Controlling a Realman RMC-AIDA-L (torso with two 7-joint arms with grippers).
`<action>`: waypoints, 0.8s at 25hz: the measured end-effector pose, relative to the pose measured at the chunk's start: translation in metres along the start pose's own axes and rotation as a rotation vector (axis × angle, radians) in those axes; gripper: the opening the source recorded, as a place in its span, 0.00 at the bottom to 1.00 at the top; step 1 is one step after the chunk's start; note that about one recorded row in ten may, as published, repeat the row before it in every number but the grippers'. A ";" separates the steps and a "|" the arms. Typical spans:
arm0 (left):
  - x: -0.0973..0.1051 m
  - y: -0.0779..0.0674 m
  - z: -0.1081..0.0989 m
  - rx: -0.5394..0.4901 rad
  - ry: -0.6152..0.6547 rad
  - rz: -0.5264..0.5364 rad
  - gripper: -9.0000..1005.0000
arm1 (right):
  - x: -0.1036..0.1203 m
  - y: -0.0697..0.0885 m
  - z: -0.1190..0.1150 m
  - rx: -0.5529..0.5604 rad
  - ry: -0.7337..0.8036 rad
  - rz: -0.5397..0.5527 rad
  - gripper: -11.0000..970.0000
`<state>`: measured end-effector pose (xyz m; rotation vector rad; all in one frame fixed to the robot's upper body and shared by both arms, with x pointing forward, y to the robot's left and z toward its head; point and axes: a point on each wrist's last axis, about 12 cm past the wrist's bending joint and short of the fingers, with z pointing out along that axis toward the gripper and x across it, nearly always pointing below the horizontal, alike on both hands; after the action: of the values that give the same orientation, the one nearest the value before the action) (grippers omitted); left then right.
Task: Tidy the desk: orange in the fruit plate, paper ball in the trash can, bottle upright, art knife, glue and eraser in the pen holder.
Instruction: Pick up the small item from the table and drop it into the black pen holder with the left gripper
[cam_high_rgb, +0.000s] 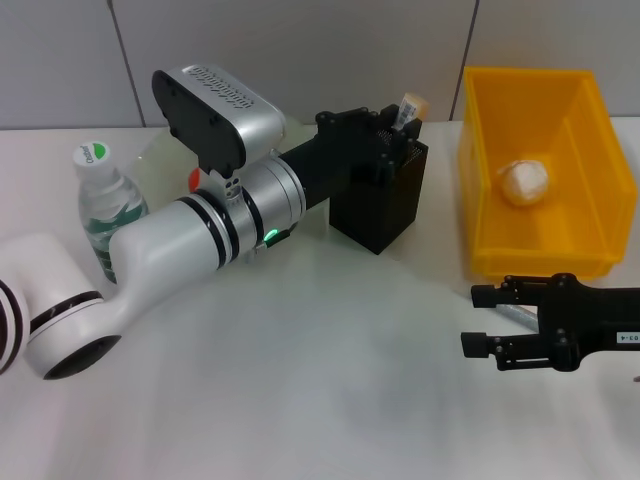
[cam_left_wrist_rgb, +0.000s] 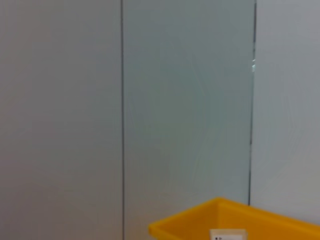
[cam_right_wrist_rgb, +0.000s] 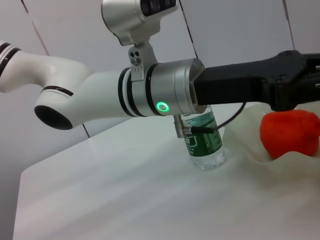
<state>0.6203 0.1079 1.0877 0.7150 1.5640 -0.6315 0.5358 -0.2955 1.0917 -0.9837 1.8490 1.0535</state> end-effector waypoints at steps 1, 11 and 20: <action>0.000 0.001 0.001 -0.011 0.004 0.002 0.27 | 0.000 0.000 0.000 0.000 0.000 0.000 0.81; 0.001 0.003 0.003 -0.056 0.019 0.003 0.27 | -0.001 0.000 0.000 0.000 0.000 -0.001 0.81; 0.001 0.004 0.003 -0.065 0.017 -0.004 0.27 | -0.001 -0.001 0.000 0.004 0.001 -0.001 0.81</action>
<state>0.6248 0.1082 1.0862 0.6698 1.5948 -0.5760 0.5370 -0.2952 1.0920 -0.9829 1.8500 1.0483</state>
